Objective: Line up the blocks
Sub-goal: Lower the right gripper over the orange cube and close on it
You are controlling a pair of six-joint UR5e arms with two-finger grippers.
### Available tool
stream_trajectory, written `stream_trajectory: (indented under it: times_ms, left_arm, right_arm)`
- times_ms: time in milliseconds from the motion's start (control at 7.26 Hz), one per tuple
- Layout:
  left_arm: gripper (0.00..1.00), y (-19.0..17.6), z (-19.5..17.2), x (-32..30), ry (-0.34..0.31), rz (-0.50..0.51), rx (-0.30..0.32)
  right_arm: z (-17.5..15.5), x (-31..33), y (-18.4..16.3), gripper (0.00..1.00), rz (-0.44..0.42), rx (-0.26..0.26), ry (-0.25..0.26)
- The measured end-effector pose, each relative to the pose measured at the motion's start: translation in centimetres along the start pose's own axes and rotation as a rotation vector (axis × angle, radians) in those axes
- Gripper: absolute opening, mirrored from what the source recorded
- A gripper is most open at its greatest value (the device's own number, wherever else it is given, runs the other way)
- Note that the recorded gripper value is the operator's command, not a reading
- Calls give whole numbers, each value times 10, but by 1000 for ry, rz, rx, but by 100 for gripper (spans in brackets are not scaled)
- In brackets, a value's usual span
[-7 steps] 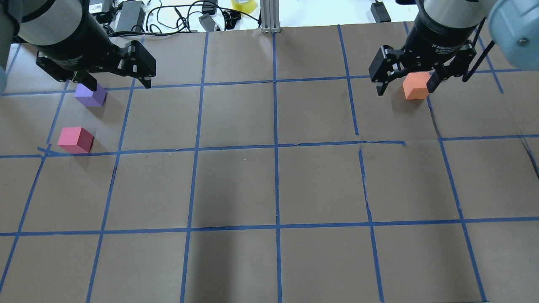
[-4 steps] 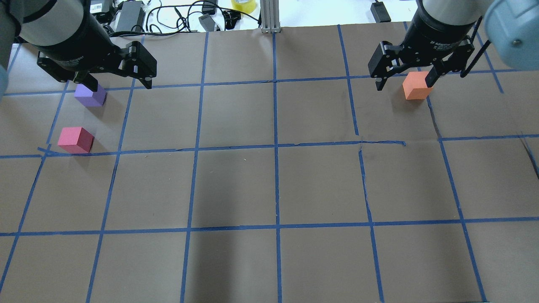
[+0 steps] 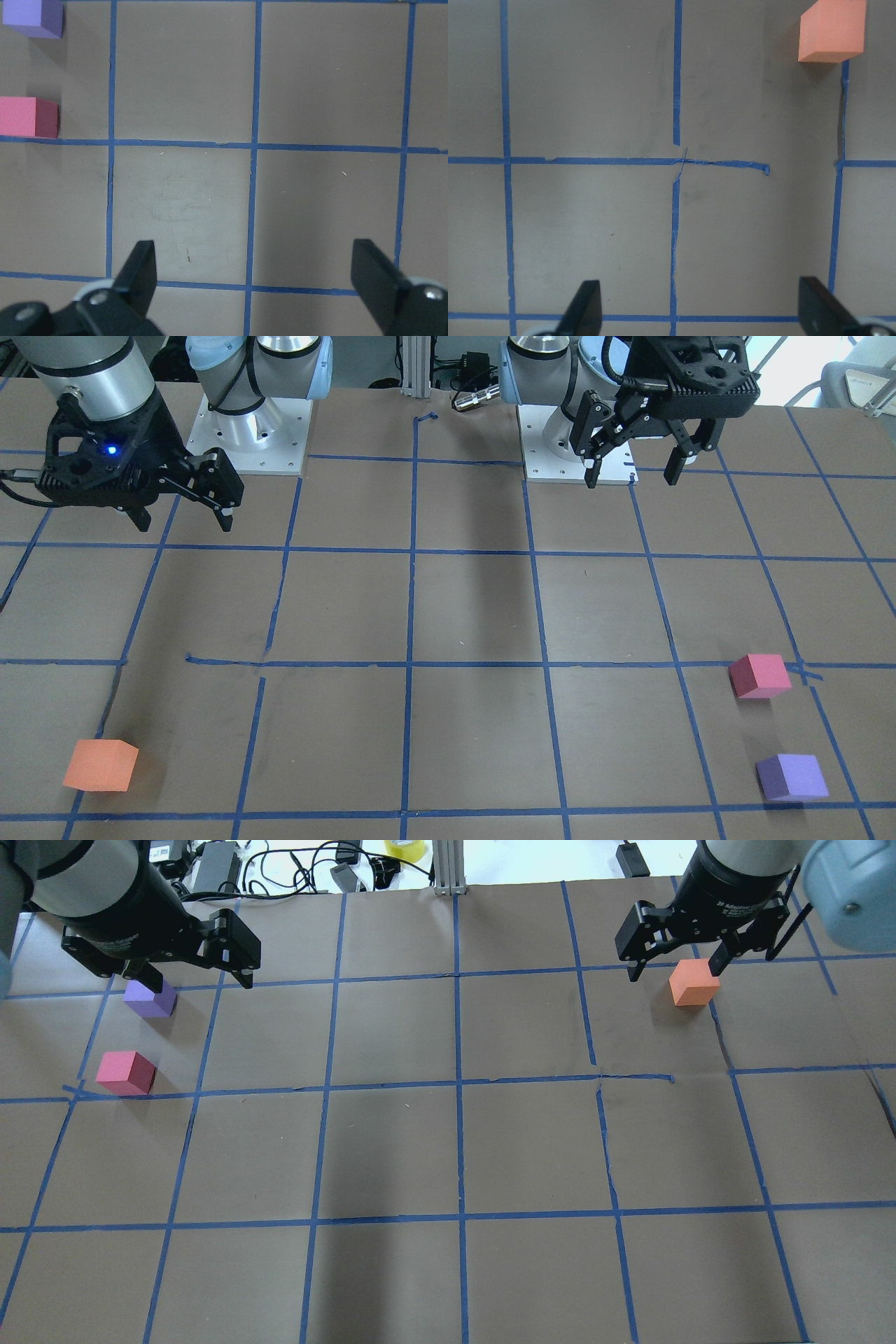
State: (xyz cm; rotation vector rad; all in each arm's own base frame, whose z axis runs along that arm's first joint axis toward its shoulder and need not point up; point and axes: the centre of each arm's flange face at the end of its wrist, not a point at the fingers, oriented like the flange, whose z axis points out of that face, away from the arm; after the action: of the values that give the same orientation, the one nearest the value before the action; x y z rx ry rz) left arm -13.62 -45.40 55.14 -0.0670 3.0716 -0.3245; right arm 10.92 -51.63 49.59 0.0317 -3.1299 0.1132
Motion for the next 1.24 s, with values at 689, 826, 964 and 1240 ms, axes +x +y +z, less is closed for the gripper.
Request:
stream_trajectory:
  times_ms: [689, 826, 964, 1240]
  left_arm:
    - [100, -1, 2, 1, 3, 1, -6]
    - [100, -2, 5, 2, 4, 2, -9]
    - [100, -3, 5, 2, 4, 2, -9]
    - [100, -3, 6, 3, 6, 3, -10]
  right_arm:
    - [110, 103, -122, 100, 20, 198, 40]
    - [141, 126, -143, 100, 27, 213, 49]
    - [169, 146, -159, 100, 31, 209, 54]
    - [216, 169, -175, 100, 48, 172, 48]
